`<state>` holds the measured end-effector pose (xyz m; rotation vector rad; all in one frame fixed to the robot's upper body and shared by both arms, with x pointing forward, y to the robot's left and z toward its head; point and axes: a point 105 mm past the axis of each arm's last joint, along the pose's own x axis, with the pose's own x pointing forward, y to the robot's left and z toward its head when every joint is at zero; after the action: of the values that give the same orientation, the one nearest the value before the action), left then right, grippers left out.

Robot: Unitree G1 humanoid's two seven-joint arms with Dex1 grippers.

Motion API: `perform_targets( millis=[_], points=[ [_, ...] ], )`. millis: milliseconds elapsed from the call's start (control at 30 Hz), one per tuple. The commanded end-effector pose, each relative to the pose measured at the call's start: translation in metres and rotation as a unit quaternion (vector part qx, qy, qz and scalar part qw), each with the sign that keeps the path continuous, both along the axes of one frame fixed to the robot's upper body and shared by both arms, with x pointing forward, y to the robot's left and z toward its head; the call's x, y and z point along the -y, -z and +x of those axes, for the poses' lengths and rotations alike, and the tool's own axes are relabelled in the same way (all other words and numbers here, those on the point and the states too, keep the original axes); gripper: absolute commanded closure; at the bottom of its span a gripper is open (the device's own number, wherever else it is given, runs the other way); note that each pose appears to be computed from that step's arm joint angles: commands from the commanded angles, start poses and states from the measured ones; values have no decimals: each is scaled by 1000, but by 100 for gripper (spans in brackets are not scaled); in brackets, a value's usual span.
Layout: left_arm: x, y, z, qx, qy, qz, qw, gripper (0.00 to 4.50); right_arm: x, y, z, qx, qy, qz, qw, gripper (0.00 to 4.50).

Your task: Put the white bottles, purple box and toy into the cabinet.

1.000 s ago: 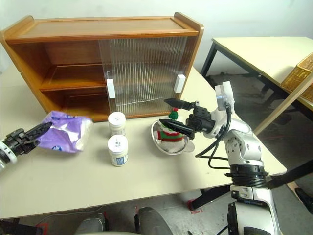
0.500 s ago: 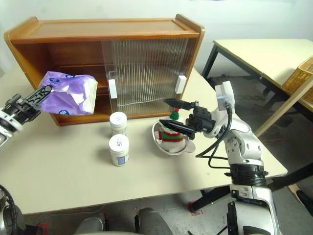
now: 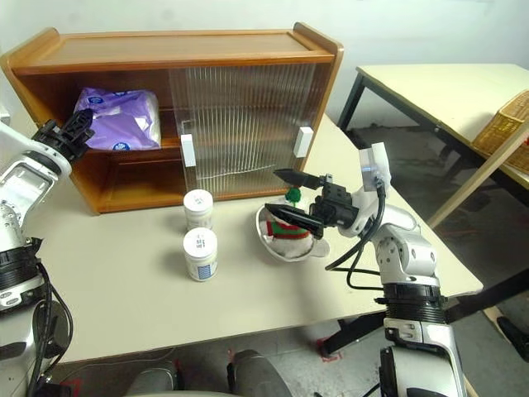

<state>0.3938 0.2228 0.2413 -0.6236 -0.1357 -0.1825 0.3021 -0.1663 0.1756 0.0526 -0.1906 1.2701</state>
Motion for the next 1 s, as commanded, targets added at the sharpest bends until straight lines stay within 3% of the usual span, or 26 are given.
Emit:
perform_targets(
  millis=[33, 300, 867, 1000],
  points=[
    [10, -4, 11, 11, 7, -3, 1000, 447, -4, -5, -4, 5, -8, 21, 1000, 0],
    [20, -4, 29, 15, -1, -20, 1000, 447, -7, -14, -6, 9, -10, 50, 999, 0],
    [18, 12, 31, -6, -43, 23, 999, 447, -9, -10, -5, 1, -8, 37, 999, 0],
    [12, 11, 32, -7, -63, 32, 998, 350, -9, -10, -4, 1, -8, 34, 999, 0]
  ],
)
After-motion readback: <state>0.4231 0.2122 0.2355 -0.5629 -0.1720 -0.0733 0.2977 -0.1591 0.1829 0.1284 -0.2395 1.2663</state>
